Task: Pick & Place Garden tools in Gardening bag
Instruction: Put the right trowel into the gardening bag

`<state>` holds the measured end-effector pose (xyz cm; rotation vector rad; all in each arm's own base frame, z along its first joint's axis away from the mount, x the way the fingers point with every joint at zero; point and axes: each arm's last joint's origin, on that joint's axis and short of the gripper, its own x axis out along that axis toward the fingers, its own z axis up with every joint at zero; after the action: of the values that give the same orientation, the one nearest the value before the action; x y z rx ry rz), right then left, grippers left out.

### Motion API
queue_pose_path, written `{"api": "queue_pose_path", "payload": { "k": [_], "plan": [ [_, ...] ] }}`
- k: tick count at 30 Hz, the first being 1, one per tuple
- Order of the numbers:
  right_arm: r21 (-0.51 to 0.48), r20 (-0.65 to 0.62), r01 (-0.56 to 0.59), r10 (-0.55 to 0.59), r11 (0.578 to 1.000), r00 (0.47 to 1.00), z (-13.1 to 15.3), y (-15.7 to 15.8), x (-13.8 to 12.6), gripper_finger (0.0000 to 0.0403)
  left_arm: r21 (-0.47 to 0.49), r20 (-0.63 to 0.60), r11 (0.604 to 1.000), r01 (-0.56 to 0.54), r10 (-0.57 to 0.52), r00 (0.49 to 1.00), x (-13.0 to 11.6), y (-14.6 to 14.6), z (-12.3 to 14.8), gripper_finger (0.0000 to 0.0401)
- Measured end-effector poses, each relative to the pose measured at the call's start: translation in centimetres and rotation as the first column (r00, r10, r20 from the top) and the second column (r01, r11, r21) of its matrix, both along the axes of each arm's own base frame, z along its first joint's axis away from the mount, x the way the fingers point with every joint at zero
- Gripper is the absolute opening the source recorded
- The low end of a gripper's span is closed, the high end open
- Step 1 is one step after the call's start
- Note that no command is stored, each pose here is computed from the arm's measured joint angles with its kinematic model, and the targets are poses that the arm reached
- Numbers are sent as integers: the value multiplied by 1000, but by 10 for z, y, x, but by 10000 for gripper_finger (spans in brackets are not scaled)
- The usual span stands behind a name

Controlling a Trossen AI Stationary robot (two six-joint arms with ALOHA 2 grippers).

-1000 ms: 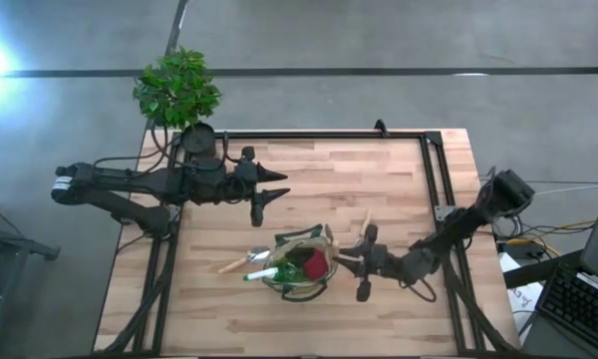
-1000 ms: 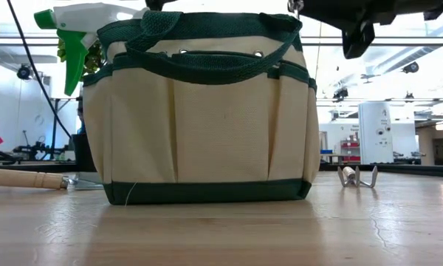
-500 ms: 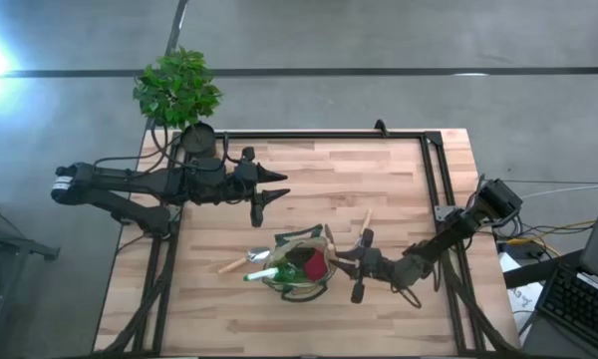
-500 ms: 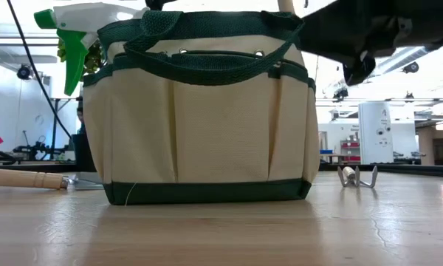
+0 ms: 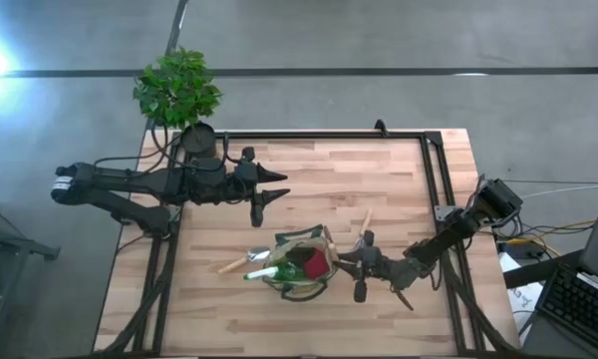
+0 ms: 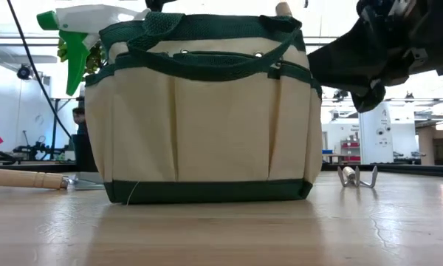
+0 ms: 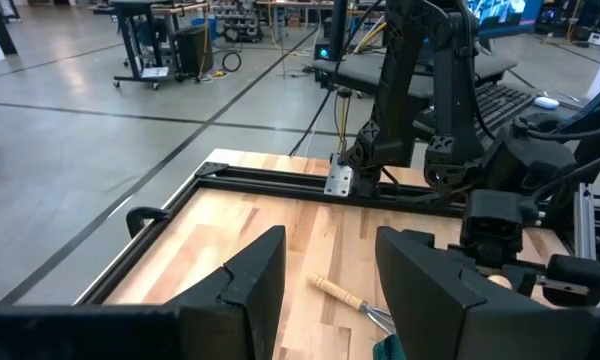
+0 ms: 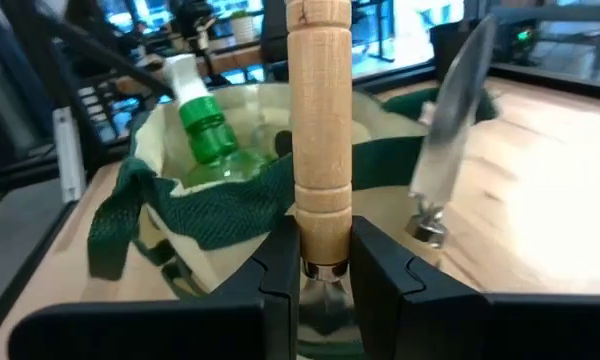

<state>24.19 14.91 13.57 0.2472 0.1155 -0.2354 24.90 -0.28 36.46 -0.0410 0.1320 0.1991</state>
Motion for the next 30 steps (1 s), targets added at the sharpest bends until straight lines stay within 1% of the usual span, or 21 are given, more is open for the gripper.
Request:
{"api": "queue_pose_path", "payload": {
  "k": [3, 9, 15, 17, 19, 25, 30],
  "plan": [
    [4, -21, -30, 30, 1000, 999, -2, 1, 0, 47, 0, 0, 1000, 0, 0, 1000, 0, 0, 0, 161],
    [51, -82, -9, 13, 999, 997, -10, 0, -1, 47, 0, 0, 1000, 0, 0, 1000, 0, 0, 0, 161],
    [53, -85, -7, 11, 999, 996, -10, 0, -1, 47, 0, 0, 1000, -1, 1, 1000, 0, 0, 0, 161],
    [47, -87, -31, 35, 998, 996, -8, 2, 1, 50, 0, 0, 1000, 0, 0, 1000, 0, 0, 0, 161],
    [39, -85, -53, 56, 998, 995, -5, 5, 4, 70, 0, 0, 1000, -1, 1, 1000, 0, 0, 0, 161],
    [-20, -67, -81, 79, 997, 995, 6, 11, 12, 154, 0, 0, 1000, -1, 1, 1000, 0, 0, 0, 161],
    [-40, -93, -80, 76, 996, 993, 8, 12, 14, 199, 0, 0, 1000, 0, 0, 1000, 0, 0, 0, 161]
  ]
}}
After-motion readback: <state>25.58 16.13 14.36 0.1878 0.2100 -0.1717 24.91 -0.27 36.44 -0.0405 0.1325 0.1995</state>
